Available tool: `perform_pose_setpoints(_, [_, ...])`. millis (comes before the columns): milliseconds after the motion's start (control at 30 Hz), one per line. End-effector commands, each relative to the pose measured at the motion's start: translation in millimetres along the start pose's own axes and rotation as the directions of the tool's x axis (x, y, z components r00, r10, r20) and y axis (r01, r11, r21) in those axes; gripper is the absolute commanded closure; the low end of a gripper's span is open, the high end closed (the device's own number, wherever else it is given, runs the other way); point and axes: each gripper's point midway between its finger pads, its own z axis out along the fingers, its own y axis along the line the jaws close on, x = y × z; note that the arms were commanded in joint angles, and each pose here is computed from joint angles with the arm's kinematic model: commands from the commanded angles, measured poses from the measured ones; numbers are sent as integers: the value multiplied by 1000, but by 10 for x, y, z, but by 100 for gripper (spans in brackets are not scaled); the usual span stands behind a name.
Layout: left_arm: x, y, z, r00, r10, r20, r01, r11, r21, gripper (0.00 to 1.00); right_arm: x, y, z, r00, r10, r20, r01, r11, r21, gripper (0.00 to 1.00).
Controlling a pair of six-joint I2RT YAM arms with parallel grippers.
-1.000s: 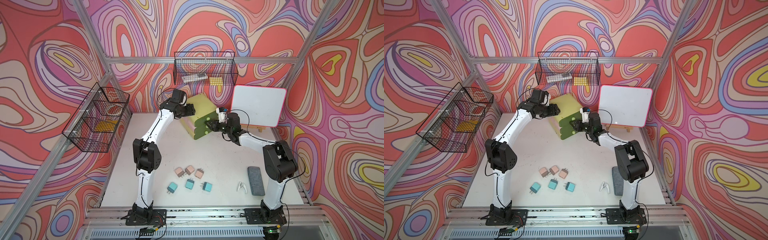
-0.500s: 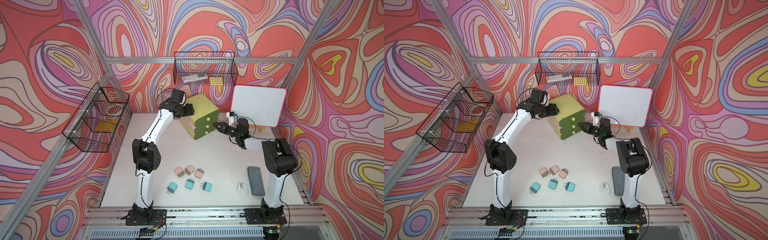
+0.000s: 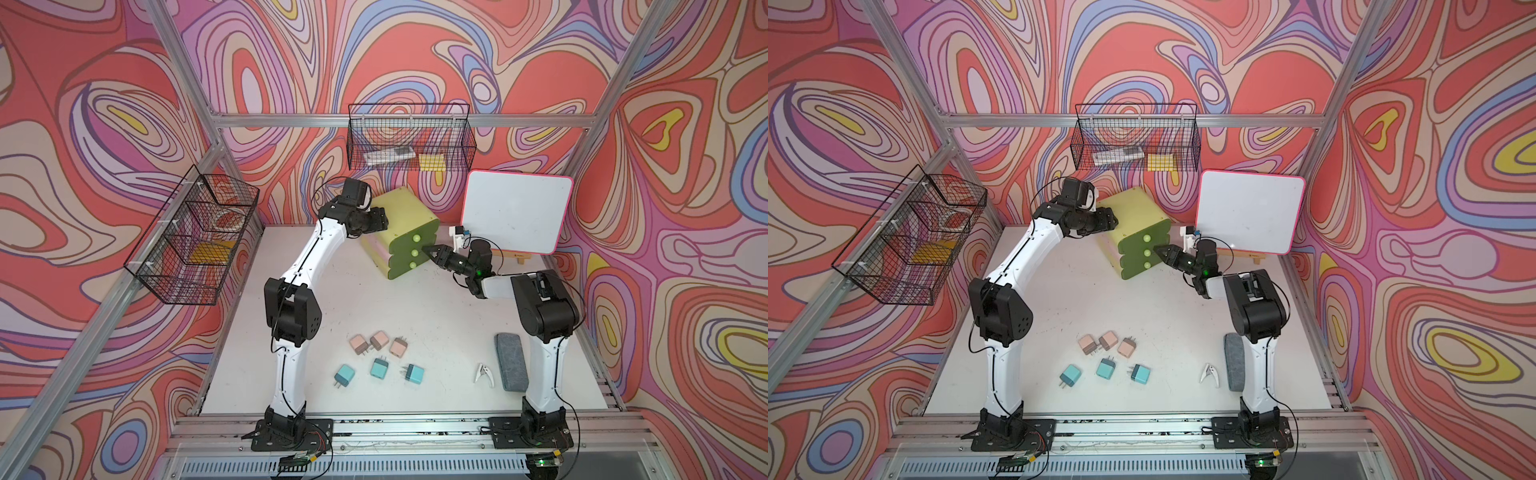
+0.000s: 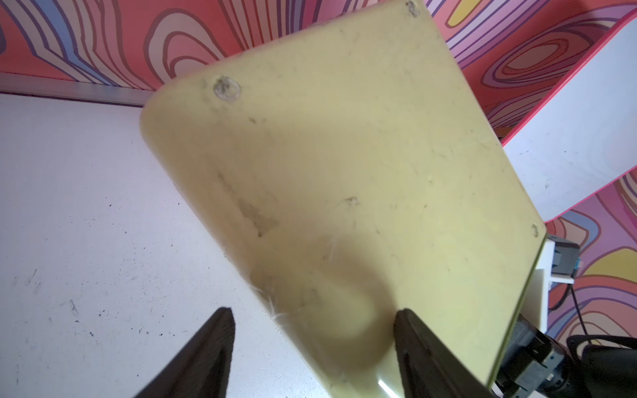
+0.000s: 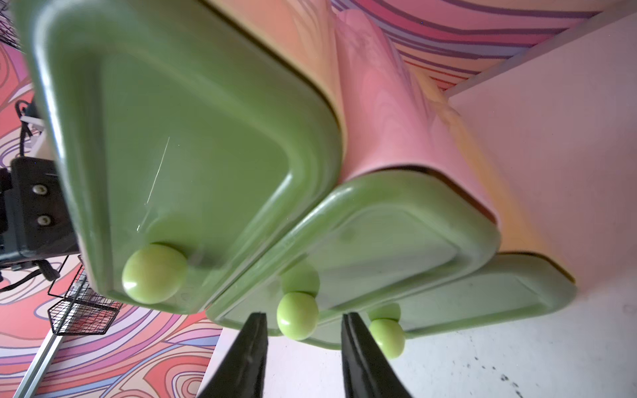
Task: Place the plugs into the drawer by color
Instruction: Open the drawer in the storage box.
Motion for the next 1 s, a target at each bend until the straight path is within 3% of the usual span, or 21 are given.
perform_pose_setpoints(0, [105,82,16,999,-14,-41,13,1000,-16,28,7,88,108,1000,-16,0,16,999,-39,63])
perform_pose_setpoints(767, [126,87,30,999,-13,-50,12,1000,-15,28,229,14,327,999,7,-46,-8,1000,-22,63])
perform_pose_setpoints(967, [135,98,44,999,-11,-52,10,1000,-19,28,210,38,324,999,1,-41,-2,1000,-26,72])
